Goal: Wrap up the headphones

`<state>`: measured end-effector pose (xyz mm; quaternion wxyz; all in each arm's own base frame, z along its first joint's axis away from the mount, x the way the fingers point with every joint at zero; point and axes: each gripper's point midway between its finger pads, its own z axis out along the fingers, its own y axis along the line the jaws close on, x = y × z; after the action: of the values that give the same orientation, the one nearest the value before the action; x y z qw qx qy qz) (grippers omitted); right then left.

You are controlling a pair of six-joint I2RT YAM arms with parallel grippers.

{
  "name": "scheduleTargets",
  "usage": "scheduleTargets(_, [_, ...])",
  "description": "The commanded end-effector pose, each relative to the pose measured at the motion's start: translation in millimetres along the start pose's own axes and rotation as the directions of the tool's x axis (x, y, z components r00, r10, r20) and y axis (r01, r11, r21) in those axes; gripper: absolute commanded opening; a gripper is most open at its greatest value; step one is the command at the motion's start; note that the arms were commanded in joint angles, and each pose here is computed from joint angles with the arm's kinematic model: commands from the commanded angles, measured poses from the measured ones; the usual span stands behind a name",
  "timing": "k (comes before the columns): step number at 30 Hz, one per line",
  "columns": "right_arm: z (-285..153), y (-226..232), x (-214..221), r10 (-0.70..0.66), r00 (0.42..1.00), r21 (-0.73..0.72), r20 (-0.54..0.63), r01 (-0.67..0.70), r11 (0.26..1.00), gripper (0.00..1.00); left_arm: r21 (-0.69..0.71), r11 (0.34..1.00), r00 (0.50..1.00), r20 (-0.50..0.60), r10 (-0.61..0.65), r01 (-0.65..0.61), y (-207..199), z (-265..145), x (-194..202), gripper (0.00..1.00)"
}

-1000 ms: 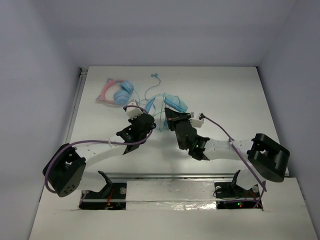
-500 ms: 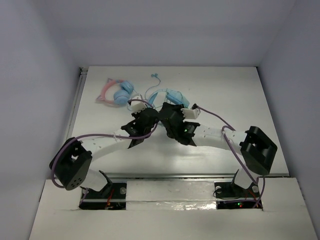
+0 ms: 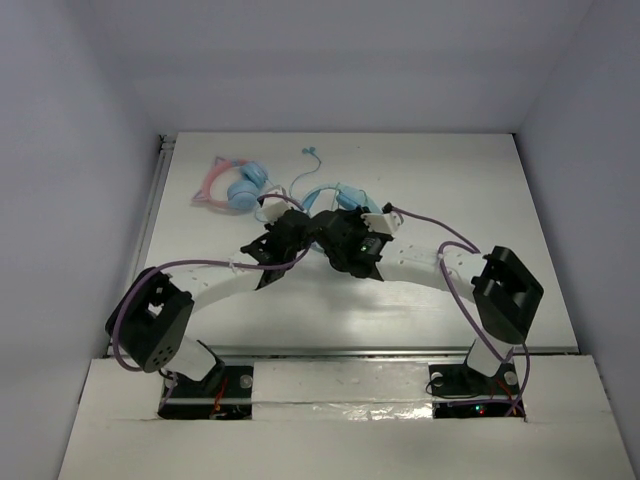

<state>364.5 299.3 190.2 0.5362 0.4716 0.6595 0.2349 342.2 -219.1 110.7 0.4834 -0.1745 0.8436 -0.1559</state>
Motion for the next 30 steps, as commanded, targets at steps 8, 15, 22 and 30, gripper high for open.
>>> scheduleTargets(8, [26.4, 12.4, -46.3, -0.046, 0.981, 0.019, 0.188, 0.043, 0.999, 0.07, 0.113, 0.992, 0.989, -0.137, 0.062, -0.047, -14.0, -5.0, 35.5, 0.0])
scheduleTargets(15, [12.5, 25.1, -17.7, -0.022, 0.999, -0.131, -0.029, 0.018, 0.991, 0.32, 0.108, 0.991, 0.988, -0.121, 0.094, -0.081, -19.4, -5.2, 21.0, 0.0])
scheduleTargets(22, [-9.8, 16.4, 5.4, -0.151, 0.964, -0.219, -0.217, 0.103, 0.97, 0.42, 0.085, 0.99, 0.979, -0.161, 0.128, -0.116, -7.2, 2.8, 27.0, 0.0])
scheduleTargets(30, [-29.7, 32.2, 2.5, -0.264, 0.927, -0.316, -0.268, 0.174, 0.933, 0.55, 0.092, 0.988, 0.972, -0.19, 0.141, -0.125, -3.9, 1.1, 35.2, 0.0])
